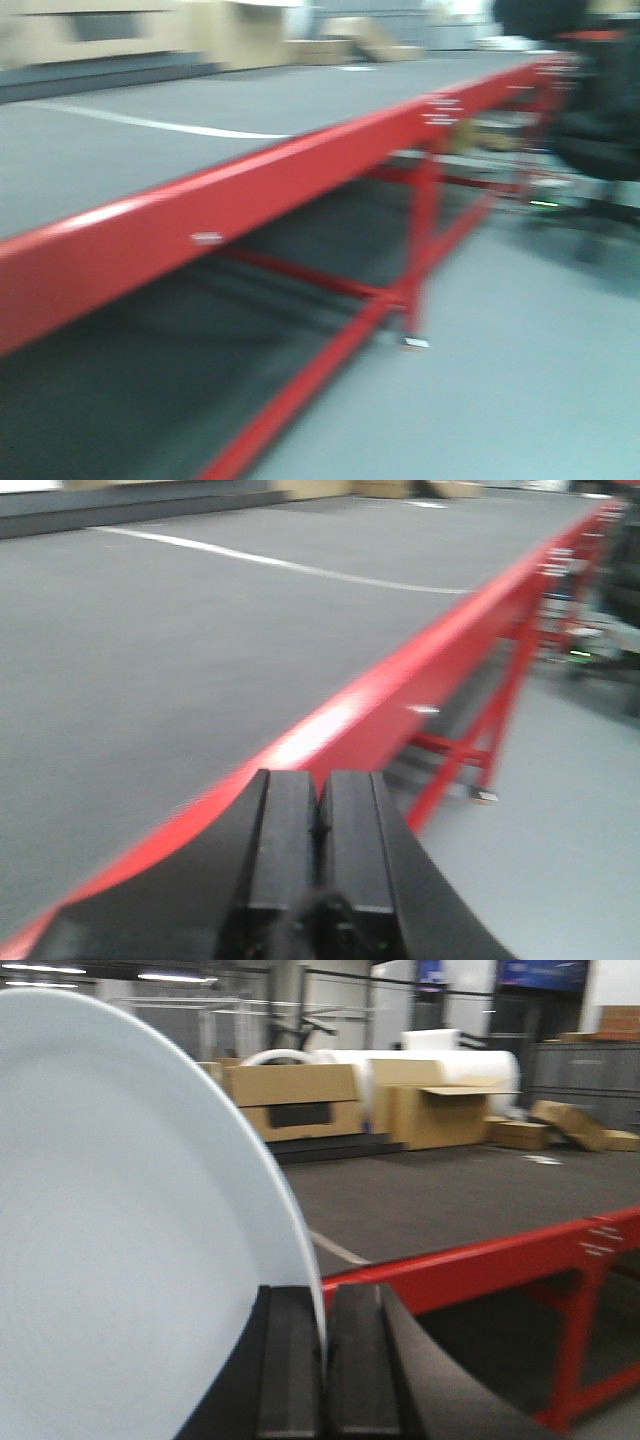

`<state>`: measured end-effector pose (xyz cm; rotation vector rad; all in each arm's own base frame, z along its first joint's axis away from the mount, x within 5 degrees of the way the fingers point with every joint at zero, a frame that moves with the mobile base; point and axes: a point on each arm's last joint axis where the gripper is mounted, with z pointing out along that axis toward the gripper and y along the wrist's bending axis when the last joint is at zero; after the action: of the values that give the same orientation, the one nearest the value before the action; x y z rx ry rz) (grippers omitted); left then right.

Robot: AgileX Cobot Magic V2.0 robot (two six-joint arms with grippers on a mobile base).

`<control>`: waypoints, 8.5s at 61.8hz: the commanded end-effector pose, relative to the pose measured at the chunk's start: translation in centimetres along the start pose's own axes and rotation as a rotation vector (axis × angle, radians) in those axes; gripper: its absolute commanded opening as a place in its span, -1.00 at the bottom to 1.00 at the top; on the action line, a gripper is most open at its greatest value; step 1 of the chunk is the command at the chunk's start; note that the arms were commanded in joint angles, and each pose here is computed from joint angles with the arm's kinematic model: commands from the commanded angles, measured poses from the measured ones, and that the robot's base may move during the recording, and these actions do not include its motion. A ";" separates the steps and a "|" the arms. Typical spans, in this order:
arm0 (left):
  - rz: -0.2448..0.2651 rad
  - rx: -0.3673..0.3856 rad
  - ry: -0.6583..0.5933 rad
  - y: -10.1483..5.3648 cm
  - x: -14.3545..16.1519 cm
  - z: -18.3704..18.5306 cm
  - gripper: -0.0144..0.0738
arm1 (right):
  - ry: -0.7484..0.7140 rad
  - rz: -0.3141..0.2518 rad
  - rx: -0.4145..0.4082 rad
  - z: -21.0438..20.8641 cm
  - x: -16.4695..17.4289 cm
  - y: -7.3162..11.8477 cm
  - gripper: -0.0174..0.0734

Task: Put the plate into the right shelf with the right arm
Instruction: 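Hold the plate in the right gripper while driving to the shelf, then lower the plate into the blue bin on the shelf, open right gripper, then raise the open right gripper out of the blue bin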

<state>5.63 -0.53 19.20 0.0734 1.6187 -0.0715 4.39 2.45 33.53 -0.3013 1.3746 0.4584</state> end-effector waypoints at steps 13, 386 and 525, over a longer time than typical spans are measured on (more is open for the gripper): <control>-0.009 0.004 -0.085 0.0 -0.5 0.0 -0.78 | -0.121 0.010 0.005 0.0 -1.8 0.0 -0.48; -0.009 0.004 -0.085 0.0 -0.5 0.0 -0.78 | -0.281 0.009 0.003 3.3 -11.6 0.5 -0.48; -0.009 0.004 -0.085 0.0 -0.5 0.0 -0.78 | 0.176 -0.022 0.238 10.2 -14.0 -2.5 -0.50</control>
<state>5.63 -0.53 19.20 0.0734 1.6187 -0.0715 13.93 3.41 47.49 -0.1751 1.6508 0.2468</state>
